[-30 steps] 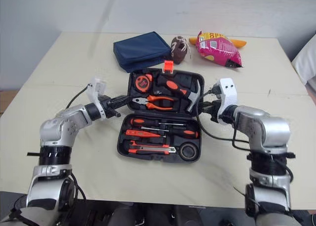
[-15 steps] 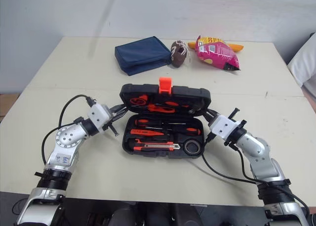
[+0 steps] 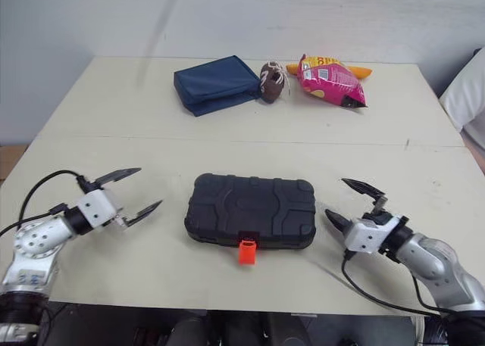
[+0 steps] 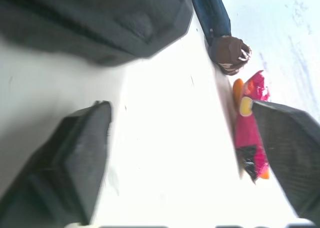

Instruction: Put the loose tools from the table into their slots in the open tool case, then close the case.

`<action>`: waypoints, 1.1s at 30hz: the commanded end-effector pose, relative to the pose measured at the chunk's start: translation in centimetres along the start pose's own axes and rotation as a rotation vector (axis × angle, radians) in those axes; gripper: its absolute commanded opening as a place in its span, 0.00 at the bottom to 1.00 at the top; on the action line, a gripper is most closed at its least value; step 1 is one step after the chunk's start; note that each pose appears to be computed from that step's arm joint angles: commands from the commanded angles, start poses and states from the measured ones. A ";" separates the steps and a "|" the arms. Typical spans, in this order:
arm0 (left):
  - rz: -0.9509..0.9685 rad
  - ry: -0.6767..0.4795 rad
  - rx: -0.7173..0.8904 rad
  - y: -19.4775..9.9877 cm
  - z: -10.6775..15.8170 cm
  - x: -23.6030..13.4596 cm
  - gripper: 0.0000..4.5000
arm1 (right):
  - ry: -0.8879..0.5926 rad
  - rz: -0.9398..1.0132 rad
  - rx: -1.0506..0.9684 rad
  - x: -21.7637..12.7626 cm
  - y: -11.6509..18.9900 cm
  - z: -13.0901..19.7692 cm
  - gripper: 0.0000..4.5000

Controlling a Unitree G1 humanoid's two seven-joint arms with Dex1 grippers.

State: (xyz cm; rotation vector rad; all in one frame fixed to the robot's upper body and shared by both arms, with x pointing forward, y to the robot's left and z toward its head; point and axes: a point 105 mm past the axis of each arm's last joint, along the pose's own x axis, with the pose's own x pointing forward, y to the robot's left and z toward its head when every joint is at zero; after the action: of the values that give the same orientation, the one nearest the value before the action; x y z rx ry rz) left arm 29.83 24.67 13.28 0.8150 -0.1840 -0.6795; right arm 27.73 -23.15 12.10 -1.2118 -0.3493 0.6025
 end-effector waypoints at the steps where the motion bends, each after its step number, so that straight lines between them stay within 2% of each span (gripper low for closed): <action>1: 0.048 0.012 -0.143 1.6 -0.3 -1.1 1.00 | 0.016 0.120 -0.003 -2.5 1.1 -0.2 0.98; 2: 0.045 0.017 -0.186 1.8 -0.4 -1.1 1.00 | 0.042 0.133 0.029 -3.1 1.3 -0.5 0.98; 4: 0.050 -0.004 -0.261 2.6 -0.1 -0.3 1.00 | 0.079 0.160 0.241 -3.4 2.0 -0.3 0.98; 5: 0.043 -0.017 -0.288 2.9 0.2 0.2 1.00 | 0.069 0.171 0.341 -3.4 2.3 0.3 0.90; 6: 0.034 -0.028 -0.305 3.1 0.5 0.8 0.94 | 0.069 0.215 0.472 -3.5 3.0 1.0 0.87; 7: 0.025 -0.027 -0.309 3.2 0.7 1.3 0.88 | 0.055 0.262 0.559 -3.6 3.6 1.8 0.79; 9: -0.009 -0.025 -0.315 3.4 0.9 3.0 0.73 | 0.027 0.359 0.676 -3.7 4.6 3.5 0.58; 14: -0.090 -0.004 -0.363 3.4 1.1 7.0 0.22 | 0.007 0.551 0.786 -3.7 6.3 5.9 0.02; 16: -0.115 -0.003 -0.347 3.4 1.4 9.3 0.01 | 0.019 0.651 0.793 -3.9 7.4 6.4 0.00; 24: -0.234 -0.032 -0.373 1.9 2.7 15.5 0.00 | 0.011 0.648 0.813 -1.1 7.9 6.4 0.00; 27: -0.374 -0.058 -0.336 0.1 3.3 15.9 0.00 | 0.014 0.624 0.796 -0.3 7.8 5.9 0.00; 33: -0.493 -0.067 -0.308 -1.2 3.2 15.2 0.00 | 0.023 0.548 0.793 1.8 6.7 4.4 0.00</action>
State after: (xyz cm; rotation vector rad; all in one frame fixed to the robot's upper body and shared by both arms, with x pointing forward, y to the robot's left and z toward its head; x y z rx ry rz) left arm 39.88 12.91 11.82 0.5094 0.1120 -1.1323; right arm 24.01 -16.32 7.40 -0.5067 0.2341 1.1346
